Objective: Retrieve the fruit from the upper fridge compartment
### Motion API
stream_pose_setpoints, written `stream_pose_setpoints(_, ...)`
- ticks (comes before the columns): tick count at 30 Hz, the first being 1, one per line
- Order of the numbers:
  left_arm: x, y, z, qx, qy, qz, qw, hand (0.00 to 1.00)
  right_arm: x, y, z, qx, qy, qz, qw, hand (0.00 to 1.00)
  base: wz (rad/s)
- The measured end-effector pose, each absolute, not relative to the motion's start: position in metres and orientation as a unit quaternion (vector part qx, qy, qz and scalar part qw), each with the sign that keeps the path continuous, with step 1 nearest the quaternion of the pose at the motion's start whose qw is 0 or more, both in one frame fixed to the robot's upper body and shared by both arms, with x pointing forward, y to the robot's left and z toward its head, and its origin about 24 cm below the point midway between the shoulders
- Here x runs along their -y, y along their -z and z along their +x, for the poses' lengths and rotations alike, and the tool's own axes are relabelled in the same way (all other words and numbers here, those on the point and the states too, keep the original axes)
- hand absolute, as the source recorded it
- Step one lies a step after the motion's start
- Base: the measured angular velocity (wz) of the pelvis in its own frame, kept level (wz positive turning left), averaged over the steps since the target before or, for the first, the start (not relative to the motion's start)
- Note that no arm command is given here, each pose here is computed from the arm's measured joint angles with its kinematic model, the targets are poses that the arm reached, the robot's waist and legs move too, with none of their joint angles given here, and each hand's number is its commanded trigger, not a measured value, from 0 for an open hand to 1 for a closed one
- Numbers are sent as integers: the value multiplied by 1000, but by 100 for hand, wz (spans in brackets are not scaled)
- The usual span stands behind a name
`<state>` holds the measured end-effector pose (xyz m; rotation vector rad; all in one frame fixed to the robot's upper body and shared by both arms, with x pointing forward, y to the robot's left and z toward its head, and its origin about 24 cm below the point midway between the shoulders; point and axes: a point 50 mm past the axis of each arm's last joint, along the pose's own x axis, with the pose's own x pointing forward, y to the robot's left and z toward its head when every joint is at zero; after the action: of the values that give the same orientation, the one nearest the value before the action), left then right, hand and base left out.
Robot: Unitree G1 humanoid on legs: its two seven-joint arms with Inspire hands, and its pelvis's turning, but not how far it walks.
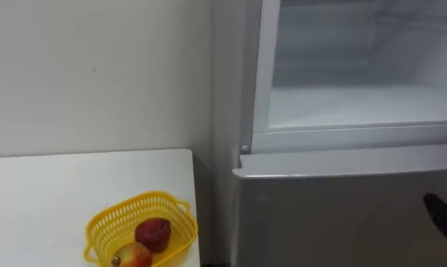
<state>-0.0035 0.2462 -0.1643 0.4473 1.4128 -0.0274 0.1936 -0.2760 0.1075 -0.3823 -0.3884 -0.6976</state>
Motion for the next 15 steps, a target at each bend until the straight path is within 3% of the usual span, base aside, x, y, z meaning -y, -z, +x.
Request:
stream_pose_setpoints(8, -245, 165, -3, -648, 10, 200, 735, 0, 284, -50, 174, 55, 380, -135, 913, 0, -5)
stream_pose_setpoints(15, -245, 165, -4, -648, 6, 197, 736, 0, 296, 1, 157, -63, 429, -12, 901, 0, -6)
